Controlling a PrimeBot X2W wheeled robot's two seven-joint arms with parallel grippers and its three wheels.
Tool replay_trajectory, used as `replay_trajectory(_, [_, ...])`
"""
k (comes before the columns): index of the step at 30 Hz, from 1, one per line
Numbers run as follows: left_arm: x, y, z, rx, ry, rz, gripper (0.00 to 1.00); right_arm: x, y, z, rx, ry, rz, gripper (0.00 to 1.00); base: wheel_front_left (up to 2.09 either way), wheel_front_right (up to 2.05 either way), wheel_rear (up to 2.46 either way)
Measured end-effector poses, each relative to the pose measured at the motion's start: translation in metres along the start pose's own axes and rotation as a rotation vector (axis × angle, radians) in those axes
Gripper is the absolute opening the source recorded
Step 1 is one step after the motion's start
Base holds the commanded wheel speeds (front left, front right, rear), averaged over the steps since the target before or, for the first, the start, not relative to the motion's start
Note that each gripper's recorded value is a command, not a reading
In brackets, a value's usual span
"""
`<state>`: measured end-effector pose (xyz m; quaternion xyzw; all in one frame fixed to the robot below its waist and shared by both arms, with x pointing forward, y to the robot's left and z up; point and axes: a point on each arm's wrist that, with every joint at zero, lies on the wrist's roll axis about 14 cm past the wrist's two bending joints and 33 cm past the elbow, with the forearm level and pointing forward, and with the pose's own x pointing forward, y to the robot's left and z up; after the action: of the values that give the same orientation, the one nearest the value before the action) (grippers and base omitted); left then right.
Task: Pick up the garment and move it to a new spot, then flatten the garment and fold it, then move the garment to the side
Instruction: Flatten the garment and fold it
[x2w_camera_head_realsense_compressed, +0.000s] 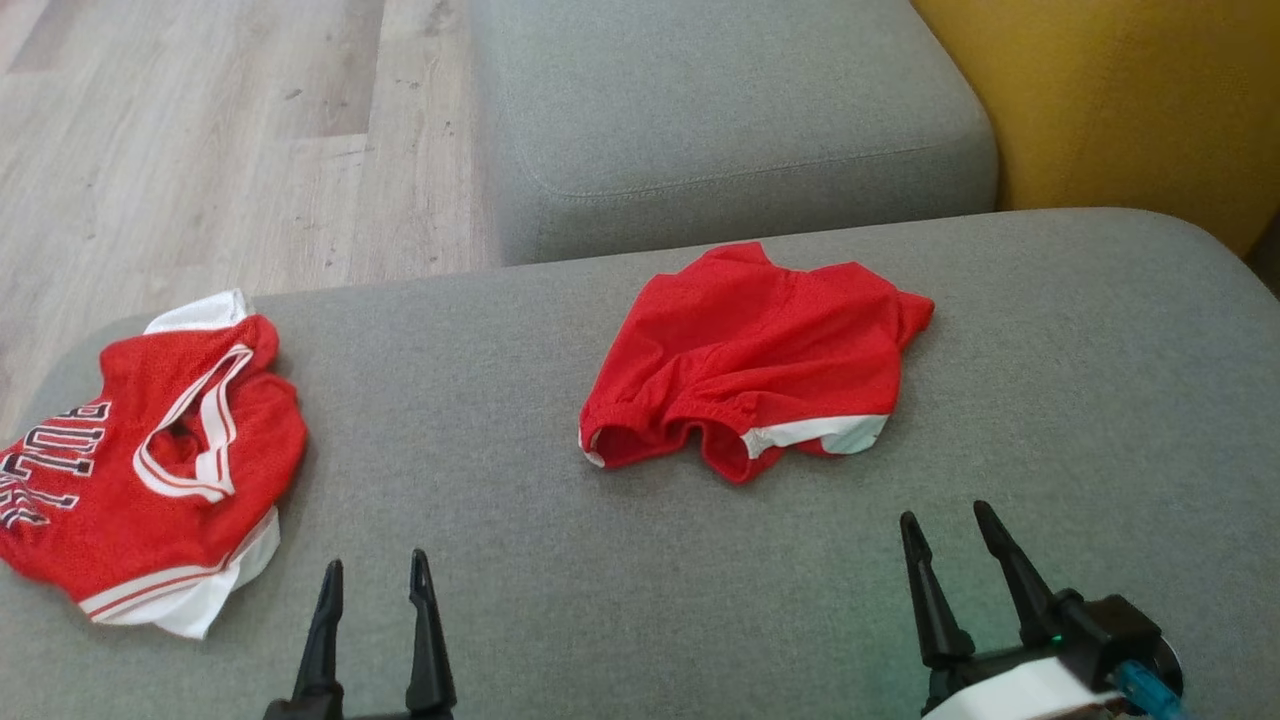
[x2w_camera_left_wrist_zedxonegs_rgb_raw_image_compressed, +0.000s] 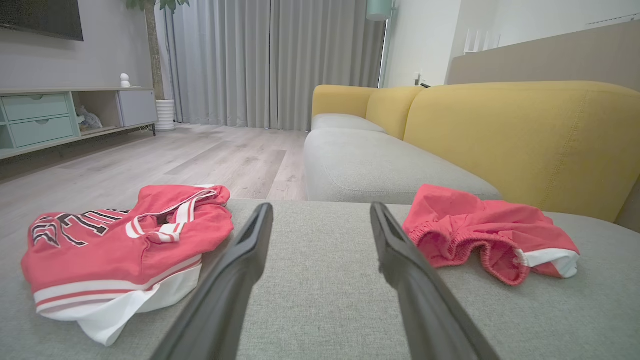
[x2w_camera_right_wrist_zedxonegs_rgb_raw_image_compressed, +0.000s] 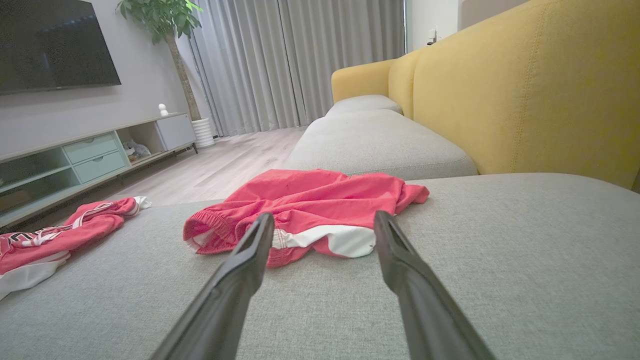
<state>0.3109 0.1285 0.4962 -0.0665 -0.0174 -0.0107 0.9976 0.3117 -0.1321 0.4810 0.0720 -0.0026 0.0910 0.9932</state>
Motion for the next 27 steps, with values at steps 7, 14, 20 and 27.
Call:
replay_trajectory(7, [-0.0001,0.0006,-0.0014,0.009,0.004,0.0,1.0,-0.0003,-0.0006,-0.0022,0.001,0.008,-0.002,1.0,0.0,0.0,0.0])
replay_trajectory(14, [0.0,0.0007,-0.0049,0.009,0.016,-0.004,1.0,0.0002,-0.0013,-0.0039,0.002,0.014,-0.004,1.0,0.0,0.0,0.0])
replay_trajectory(20, [0.0001,0.0014,-0.0071,0.016,0.022,-0.003,1.0,0.0007,-0.0013,-0.0051,0.003,0.018,-0.004,1.0,0.0,0.0,0.0])
replay_trajectory(27, [0.0001,0.0019,-0.0082,0.02,0.026,-0.002,1.0,0.0012,-0.0011,-0.006,0.003,0.021,-0.002,1.0,0.0,0.0,0.0])
